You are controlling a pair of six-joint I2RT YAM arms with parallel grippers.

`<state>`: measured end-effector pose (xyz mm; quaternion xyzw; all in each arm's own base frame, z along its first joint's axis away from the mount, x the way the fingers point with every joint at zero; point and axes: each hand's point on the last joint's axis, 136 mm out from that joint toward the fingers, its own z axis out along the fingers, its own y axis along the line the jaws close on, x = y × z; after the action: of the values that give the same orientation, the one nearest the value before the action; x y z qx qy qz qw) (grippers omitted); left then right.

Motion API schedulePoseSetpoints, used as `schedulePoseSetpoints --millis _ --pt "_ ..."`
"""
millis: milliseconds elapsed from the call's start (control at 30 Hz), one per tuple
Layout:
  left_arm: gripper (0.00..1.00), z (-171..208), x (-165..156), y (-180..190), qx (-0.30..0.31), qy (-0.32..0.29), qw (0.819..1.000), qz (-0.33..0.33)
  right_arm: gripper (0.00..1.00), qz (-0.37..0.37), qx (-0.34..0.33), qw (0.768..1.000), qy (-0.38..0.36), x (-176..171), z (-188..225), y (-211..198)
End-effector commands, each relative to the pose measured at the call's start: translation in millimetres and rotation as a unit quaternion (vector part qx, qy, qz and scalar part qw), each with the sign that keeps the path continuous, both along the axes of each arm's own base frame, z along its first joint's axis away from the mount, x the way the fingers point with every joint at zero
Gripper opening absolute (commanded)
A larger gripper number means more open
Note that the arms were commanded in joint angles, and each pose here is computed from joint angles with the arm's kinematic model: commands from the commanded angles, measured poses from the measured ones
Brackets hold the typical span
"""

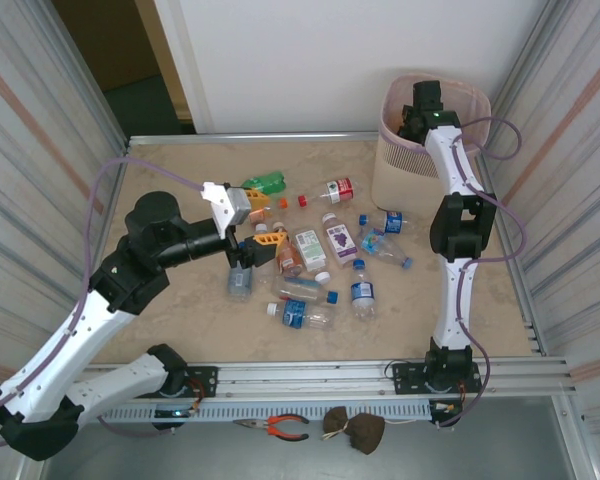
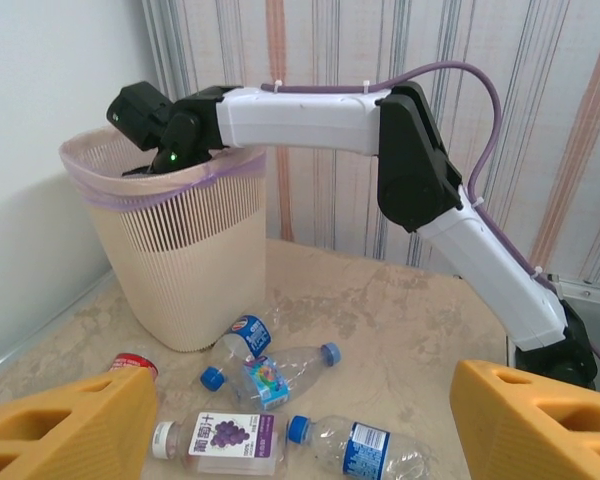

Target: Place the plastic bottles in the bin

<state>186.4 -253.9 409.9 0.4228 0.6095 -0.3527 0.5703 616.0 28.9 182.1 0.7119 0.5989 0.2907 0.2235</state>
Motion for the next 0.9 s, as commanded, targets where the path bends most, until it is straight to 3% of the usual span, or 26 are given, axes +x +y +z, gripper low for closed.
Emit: schedulePoseSetpoints --millis 0,867 --pt "0.78 7 -4 4 -0.013 -0.007 1.000 0.004 0.85 -0.018 0.007 1.000 0.006 -7 11 -6" --pt "0.77 -32 24 9 0.026 0.063 0.995 0.078 0.83 0.024 -0.041 0.989 -0.139 -42 159 -11"
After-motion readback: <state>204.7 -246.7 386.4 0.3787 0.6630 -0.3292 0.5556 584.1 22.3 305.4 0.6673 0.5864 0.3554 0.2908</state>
